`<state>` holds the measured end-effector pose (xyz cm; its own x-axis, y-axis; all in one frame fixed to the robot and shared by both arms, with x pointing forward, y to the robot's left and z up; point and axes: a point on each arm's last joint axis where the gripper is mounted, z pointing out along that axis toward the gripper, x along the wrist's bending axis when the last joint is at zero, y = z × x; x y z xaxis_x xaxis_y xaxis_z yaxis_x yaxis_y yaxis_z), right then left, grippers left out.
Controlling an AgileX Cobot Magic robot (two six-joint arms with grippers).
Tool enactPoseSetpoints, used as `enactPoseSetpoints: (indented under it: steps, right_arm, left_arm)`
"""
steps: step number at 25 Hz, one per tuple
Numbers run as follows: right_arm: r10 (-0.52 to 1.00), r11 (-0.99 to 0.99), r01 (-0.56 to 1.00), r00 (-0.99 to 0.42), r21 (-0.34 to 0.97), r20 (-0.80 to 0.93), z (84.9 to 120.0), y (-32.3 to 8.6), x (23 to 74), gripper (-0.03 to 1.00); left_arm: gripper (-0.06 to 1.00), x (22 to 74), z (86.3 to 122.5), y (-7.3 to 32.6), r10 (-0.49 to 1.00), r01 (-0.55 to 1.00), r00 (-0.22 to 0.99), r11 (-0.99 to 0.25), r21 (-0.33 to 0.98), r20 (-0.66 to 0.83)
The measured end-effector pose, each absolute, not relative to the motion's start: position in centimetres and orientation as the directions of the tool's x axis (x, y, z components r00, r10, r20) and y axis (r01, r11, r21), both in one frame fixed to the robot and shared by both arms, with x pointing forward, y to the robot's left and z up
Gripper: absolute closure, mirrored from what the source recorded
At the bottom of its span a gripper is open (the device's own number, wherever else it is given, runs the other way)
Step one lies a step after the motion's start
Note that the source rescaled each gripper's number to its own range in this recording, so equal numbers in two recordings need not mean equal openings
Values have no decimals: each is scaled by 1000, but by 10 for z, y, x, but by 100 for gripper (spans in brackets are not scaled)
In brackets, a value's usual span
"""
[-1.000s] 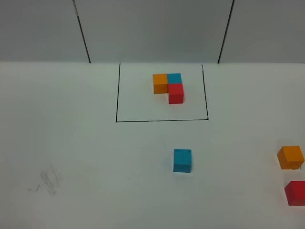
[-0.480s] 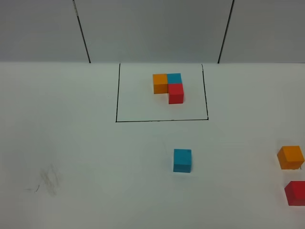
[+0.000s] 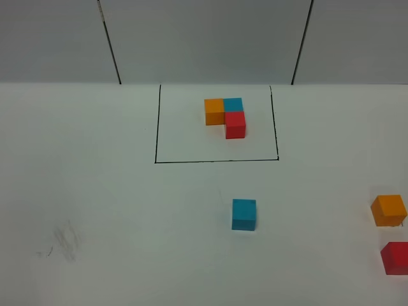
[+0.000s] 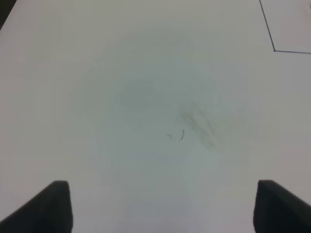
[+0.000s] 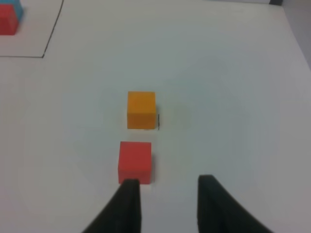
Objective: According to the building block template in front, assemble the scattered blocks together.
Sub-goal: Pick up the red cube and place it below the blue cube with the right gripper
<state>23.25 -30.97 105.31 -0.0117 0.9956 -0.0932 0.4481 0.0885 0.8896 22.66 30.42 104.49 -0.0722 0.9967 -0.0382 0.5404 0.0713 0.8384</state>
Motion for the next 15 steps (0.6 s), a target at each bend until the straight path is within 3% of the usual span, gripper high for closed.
enactPoseSetpoints:
  steps: [15]
  right_arm:
    - [996,89,448,-12,890,-93,1053,-310,232,97]
  left_arm:
    - [28,227,1045,304,997,540,-72,72,838,-38]
